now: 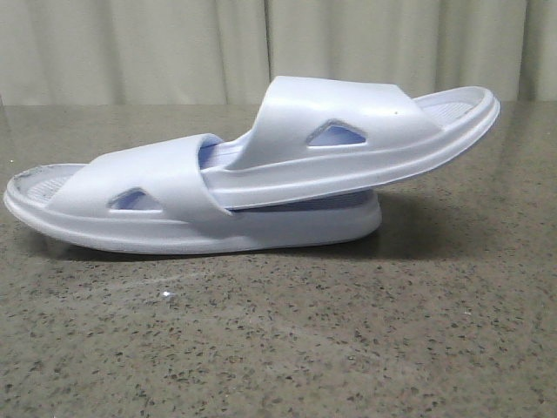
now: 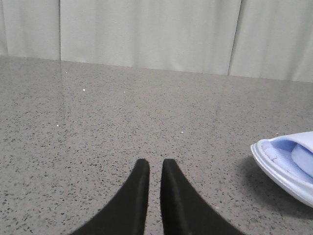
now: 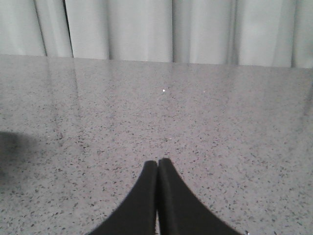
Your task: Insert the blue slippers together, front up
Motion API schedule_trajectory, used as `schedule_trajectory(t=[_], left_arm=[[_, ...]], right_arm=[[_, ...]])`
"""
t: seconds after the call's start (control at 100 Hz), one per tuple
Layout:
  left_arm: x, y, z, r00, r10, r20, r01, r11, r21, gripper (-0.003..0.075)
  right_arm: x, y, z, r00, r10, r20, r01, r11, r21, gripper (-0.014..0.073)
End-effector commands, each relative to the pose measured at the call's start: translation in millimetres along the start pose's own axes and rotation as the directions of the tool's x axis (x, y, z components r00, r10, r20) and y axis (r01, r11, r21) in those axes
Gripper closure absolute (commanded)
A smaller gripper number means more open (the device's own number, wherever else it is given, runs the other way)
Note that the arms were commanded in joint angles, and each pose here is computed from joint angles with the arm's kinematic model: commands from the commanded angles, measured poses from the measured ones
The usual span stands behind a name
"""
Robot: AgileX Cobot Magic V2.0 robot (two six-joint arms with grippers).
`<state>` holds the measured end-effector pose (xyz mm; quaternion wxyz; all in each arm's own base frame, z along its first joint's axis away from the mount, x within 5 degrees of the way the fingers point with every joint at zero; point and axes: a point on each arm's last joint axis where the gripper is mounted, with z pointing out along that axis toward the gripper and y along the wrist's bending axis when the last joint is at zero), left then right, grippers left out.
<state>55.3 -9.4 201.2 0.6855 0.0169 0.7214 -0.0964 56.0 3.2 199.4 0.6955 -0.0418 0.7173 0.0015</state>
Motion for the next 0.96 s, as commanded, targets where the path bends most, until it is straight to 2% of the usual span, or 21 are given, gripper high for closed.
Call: schedule_trajectory(t=[0.0, 0.95], left_arm=[[-5.4, -0.6, -2.2, 0.995, -0.016, 0.100, 0.014, 1.000, 0.016, 0.0704], [-5.4, -0.6, -2.2, 0.995, -0.016, 0.100, 0.014, 1.000, 0.016, 0.0704]], right_arm=[[-7.8, 0.2, -1.3, 0.992, 0.010, 0.124, -0.009, 1.000, -0.001, 0.0702], [-3.7, 0.4, -0.6, 0.994, 0.025, 0.105, -0.025, 1.000, -0.004, 0.0702]])
